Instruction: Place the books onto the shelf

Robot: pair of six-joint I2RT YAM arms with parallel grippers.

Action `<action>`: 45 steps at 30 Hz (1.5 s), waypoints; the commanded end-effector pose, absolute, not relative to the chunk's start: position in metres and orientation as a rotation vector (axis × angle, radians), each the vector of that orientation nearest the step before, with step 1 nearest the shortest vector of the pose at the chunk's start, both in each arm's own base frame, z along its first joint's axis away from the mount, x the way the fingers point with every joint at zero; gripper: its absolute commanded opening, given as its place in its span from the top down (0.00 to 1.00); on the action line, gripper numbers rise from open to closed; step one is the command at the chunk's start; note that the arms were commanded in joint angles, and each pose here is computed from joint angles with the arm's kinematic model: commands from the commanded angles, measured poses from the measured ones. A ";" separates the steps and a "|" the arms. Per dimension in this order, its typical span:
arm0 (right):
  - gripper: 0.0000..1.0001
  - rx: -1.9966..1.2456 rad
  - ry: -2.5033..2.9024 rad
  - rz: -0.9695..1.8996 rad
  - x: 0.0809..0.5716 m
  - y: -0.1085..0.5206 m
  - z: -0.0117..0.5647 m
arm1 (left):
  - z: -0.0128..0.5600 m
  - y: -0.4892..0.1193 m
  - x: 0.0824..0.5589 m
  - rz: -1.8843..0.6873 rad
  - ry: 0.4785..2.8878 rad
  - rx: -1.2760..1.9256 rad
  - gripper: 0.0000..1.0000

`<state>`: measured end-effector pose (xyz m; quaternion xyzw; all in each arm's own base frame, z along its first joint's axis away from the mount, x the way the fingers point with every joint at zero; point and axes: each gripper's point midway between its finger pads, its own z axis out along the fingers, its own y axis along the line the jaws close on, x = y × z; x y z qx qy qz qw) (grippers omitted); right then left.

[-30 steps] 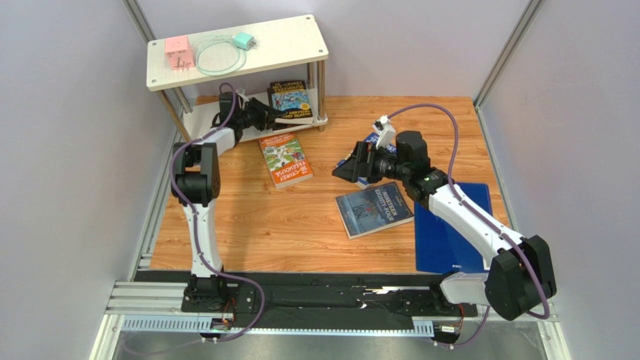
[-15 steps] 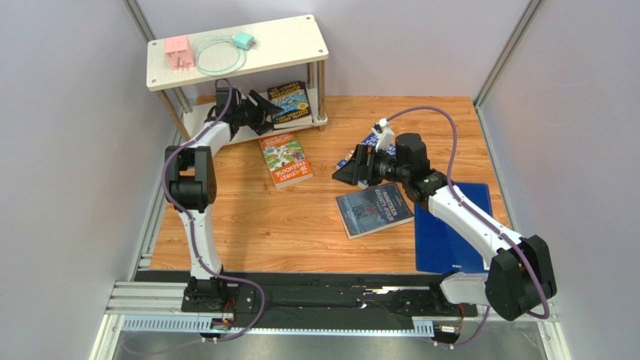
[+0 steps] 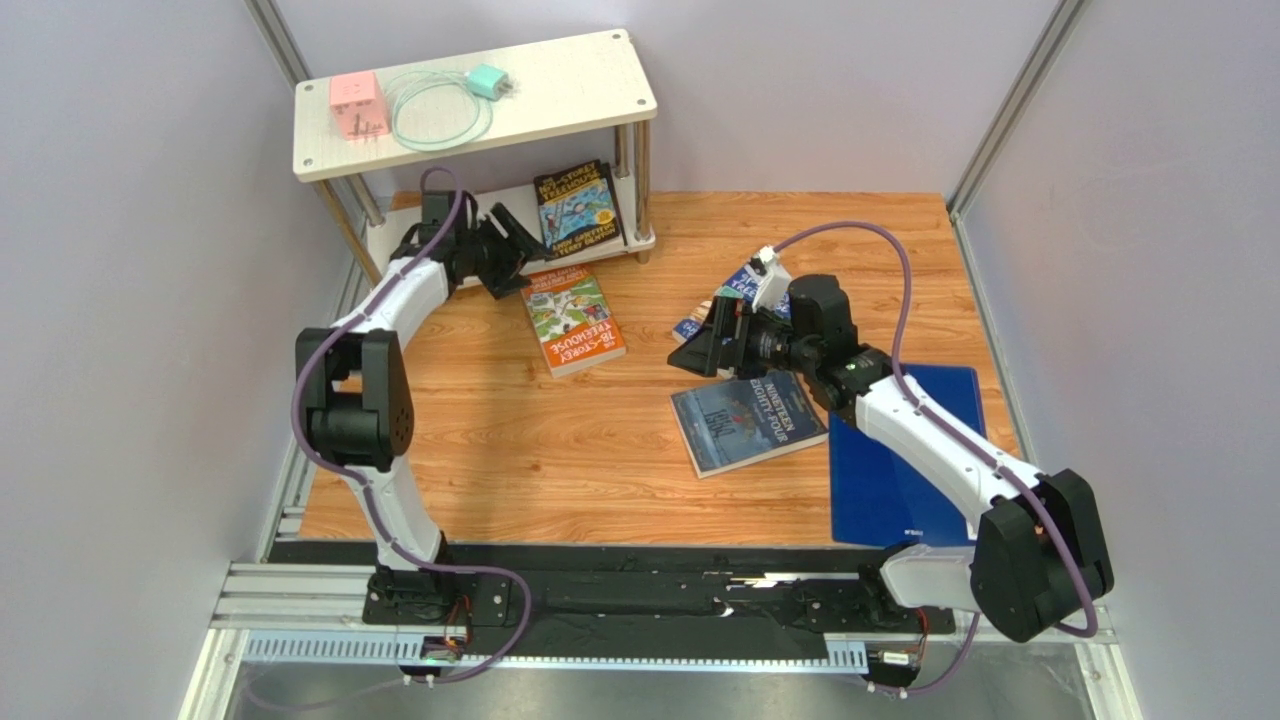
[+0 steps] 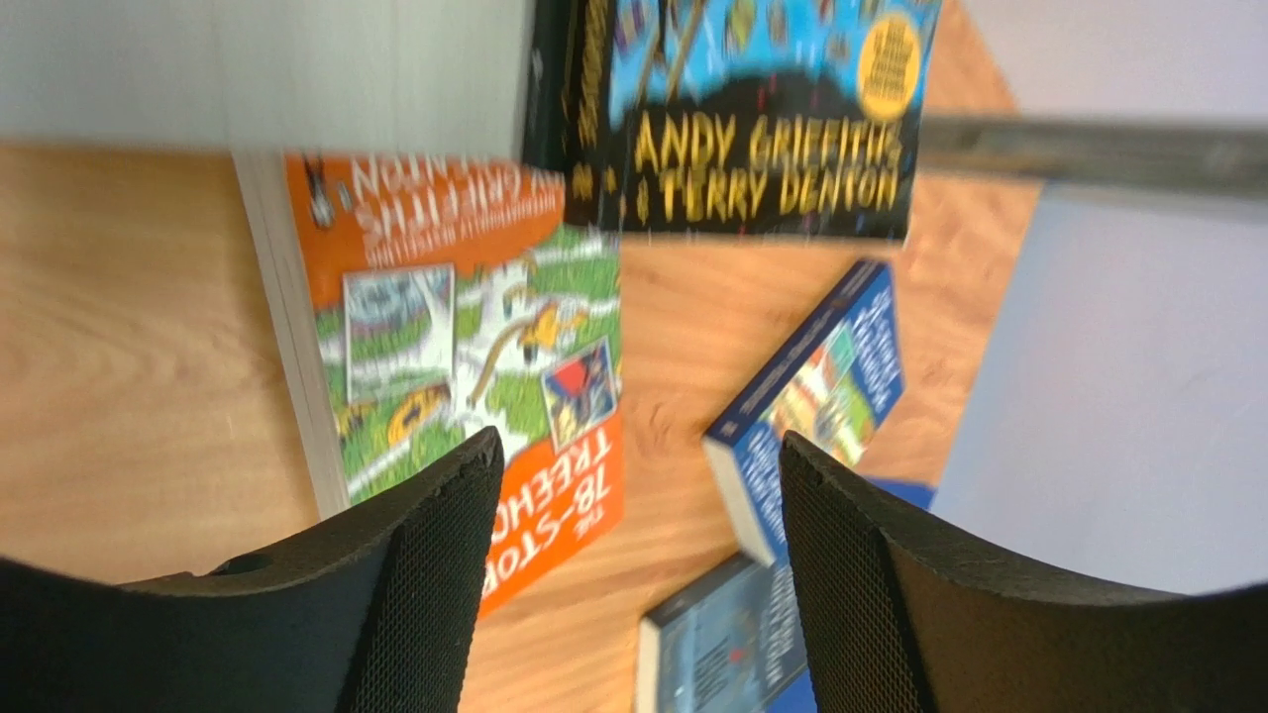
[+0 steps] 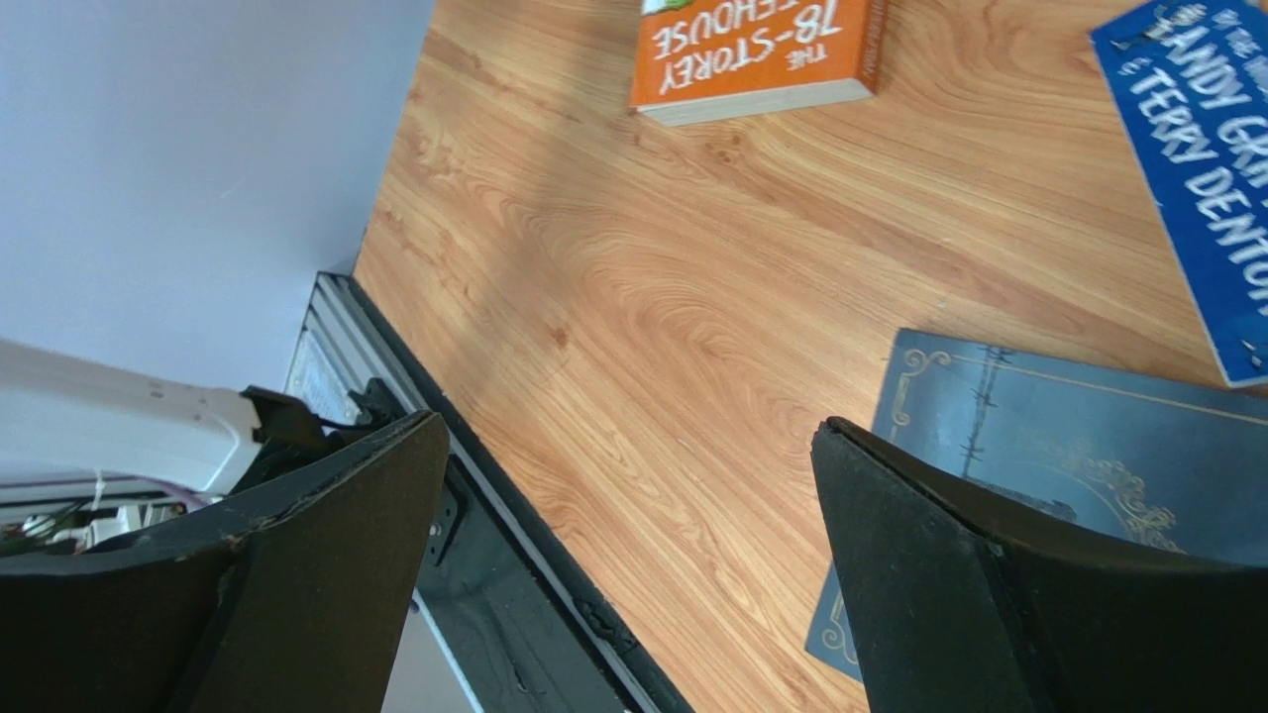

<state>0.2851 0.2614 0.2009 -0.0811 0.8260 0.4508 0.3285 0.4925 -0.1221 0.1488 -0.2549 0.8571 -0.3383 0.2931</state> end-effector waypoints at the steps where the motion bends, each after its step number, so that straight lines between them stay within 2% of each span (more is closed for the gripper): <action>1: 0.00 -0.084 2.186 1.067 0.292 0.238 0.191 | 0.165 -0.170 0.447 -0.882 2.322 -0.398 0.27; 6: 0.00 0.239 2.288 1.012 0.289 0.195 0.153 | 0.144 -0.238 0.396 -0.711 2.454 -0.036 0.29; 10: 0.00 0.461 2.327 1.065 0.273 0.169 0.129 | 0.124 -0.281 0.378 -0.647 2.538 0.144 0.37; 13: 0.00 0.547 2.350 1.066 0.259 0.160 0.116 | 0.102 -0.306 0.368 -0.601 2.597 0.243 0.60; 14: 0.00 0.559 2.355 1.064 0.255 0.158 0.115 | 0.085 -0.315 0.363 -0.581 2.638 0.269 0.79; 17: 0.00 0.607 2.398 1.063 0.243 0.157 0.098 | 0.063 -0.324 0.362 -0.499 2.699 0.306 1.00; 21: 0.00 0.653 2.455 1.064 0.228 0.156 0.074 | 0.040 -0.329 0.357 -0.380 2.778 0.380 1.00; 29: 0.00 0.686 2.451 1.068 0.234 0.157 0.059 | 0.020 -0.347 0.347 -0.420 2.829 0.452 1.00; 45: 0.01 0.426 2.250 0.948 0.281 0.148 0.109 | 0.019 -0.365 0.286 -0.566 2.877 0.562 1.00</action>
